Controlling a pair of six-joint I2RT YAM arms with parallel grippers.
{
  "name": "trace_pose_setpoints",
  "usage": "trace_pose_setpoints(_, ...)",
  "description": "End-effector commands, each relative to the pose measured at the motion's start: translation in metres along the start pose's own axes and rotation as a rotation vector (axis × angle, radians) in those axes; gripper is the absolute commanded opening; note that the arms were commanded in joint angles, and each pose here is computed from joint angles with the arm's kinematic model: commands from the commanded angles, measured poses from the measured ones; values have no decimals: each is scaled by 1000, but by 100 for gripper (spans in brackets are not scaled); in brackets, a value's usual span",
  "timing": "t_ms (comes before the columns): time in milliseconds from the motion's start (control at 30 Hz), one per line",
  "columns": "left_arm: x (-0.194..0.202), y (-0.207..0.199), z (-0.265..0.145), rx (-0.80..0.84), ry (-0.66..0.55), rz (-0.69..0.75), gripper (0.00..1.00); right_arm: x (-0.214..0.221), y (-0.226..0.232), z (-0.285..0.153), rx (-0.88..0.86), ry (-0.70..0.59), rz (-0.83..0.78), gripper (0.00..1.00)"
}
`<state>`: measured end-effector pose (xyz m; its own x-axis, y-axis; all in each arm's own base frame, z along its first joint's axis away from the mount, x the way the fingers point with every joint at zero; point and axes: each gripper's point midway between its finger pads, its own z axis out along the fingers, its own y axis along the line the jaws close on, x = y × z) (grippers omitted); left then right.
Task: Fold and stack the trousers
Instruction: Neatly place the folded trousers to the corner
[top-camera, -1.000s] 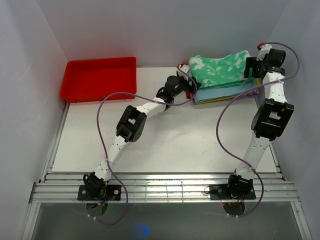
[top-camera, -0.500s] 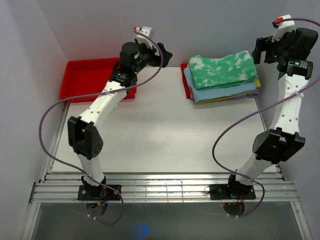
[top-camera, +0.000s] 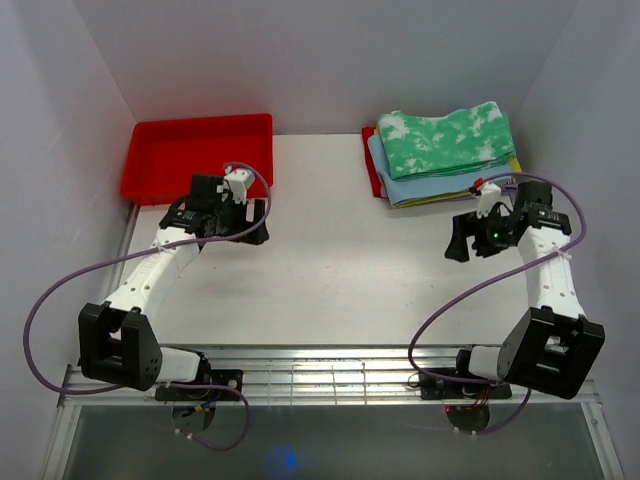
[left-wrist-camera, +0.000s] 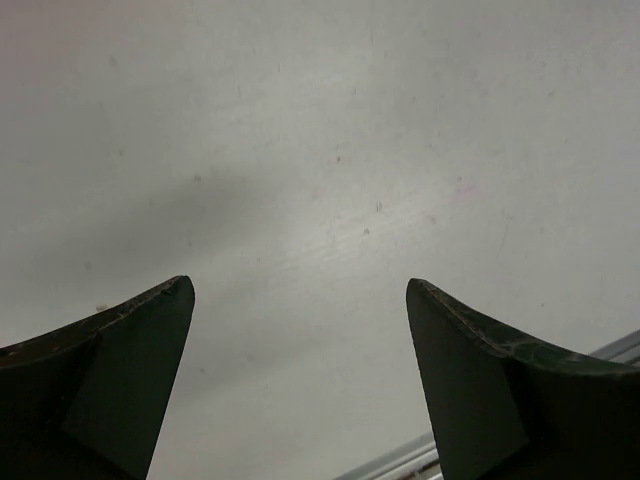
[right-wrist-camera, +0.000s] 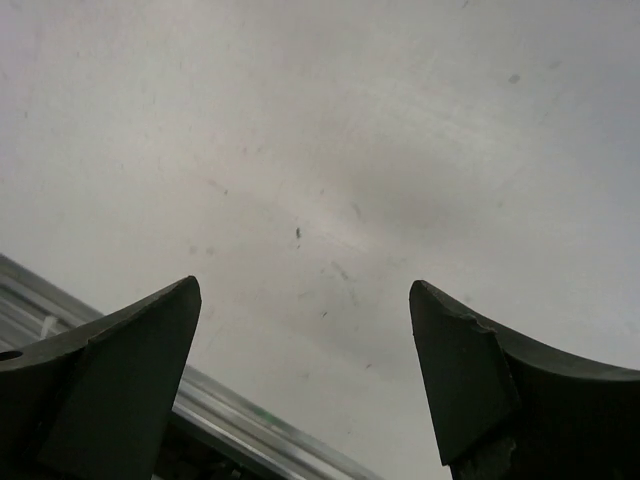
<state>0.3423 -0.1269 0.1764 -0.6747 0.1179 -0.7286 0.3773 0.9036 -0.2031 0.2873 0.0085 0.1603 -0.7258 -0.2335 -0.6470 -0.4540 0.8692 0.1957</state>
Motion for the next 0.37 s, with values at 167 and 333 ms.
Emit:
trace_pose_setpoints(167,27,-5,-47,2,1,-13,98,36,31,-4,-25,0,-91,90)
trace_pose_setpoints(333,19,-2,-56,-9,-13,-17,98,38,39,-8,-32,-15,-89,90)
